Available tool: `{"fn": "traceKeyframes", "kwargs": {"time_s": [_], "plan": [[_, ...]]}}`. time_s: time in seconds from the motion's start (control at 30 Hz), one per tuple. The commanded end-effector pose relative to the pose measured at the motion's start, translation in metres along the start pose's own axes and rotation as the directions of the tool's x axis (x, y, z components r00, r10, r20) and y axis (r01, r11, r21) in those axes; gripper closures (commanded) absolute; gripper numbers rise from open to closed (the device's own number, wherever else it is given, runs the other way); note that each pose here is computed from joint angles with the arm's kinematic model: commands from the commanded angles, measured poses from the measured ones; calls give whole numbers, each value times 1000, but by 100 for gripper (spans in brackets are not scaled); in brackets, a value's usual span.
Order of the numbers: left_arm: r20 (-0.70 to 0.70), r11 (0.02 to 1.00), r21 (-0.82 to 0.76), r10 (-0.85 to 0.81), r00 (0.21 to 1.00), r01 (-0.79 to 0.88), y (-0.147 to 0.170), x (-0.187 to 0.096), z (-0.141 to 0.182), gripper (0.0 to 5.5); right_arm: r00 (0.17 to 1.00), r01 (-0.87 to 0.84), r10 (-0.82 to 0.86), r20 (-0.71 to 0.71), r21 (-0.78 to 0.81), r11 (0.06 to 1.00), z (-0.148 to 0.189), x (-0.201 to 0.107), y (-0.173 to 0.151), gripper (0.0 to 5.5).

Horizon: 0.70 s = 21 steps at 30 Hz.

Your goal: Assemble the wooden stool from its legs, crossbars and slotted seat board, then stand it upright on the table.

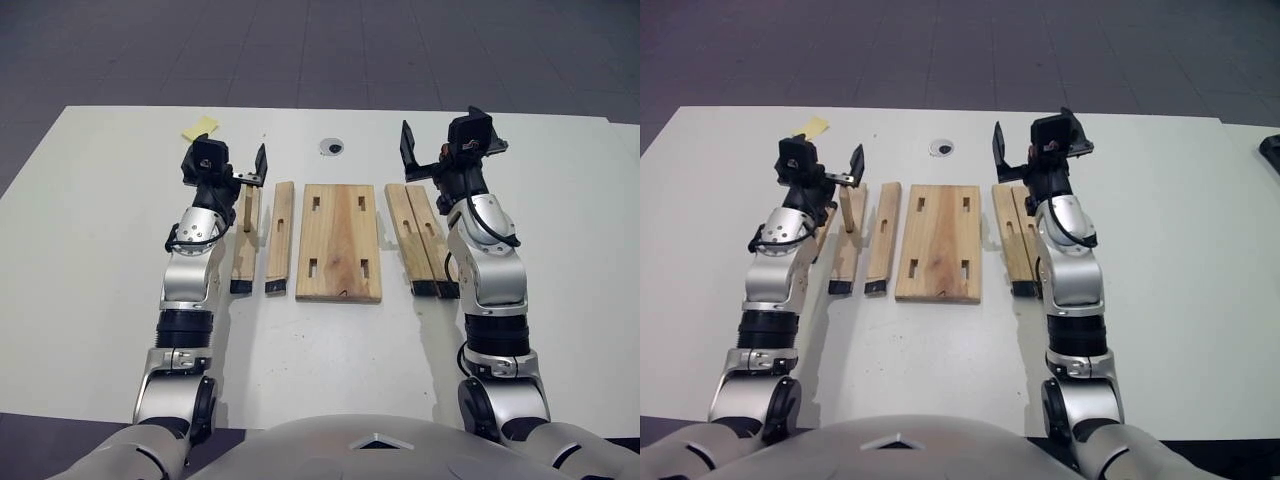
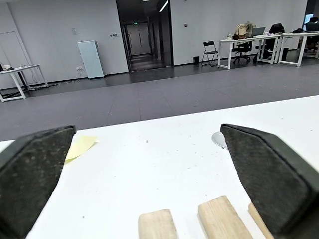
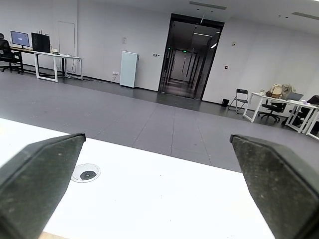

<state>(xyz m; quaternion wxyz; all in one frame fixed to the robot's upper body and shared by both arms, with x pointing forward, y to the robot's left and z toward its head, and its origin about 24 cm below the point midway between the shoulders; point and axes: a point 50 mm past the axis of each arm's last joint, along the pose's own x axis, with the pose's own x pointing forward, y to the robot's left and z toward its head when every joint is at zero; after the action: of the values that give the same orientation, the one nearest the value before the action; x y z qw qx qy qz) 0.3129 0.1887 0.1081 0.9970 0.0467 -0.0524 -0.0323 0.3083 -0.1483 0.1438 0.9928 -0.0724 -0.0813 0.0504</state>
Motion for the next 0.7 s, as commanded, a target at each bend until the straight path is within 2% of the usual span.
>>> {"fn": "traceKeyframes", "kwargs": {"time_s": [0.03, 0.17, 0.6, 0.7], "plan": [[97, 999, -28, 35, 995, -32, 13, 2, 32, 12, 1000, 13, -13, 2, 1, 1000, -1, -2, -1, 10], [137, 1000, -22, 22, 990, -19, 10, 6, 46, 12, 1000, 15, -15, 2, 3, 1000, -2, -1, -1, 10], [153, 1000, -18, -1, 988, 4, 0, 13, 54, 12, 1000, 9, -9, 3, 12, 1000, -3, 0, 3, 10], [190, 1000, -19, 13, 982, -9, 4, 17, 65, 12, 1000, 7, -7, 4, 12, 1000, -3, 0, 4, 10]]}}
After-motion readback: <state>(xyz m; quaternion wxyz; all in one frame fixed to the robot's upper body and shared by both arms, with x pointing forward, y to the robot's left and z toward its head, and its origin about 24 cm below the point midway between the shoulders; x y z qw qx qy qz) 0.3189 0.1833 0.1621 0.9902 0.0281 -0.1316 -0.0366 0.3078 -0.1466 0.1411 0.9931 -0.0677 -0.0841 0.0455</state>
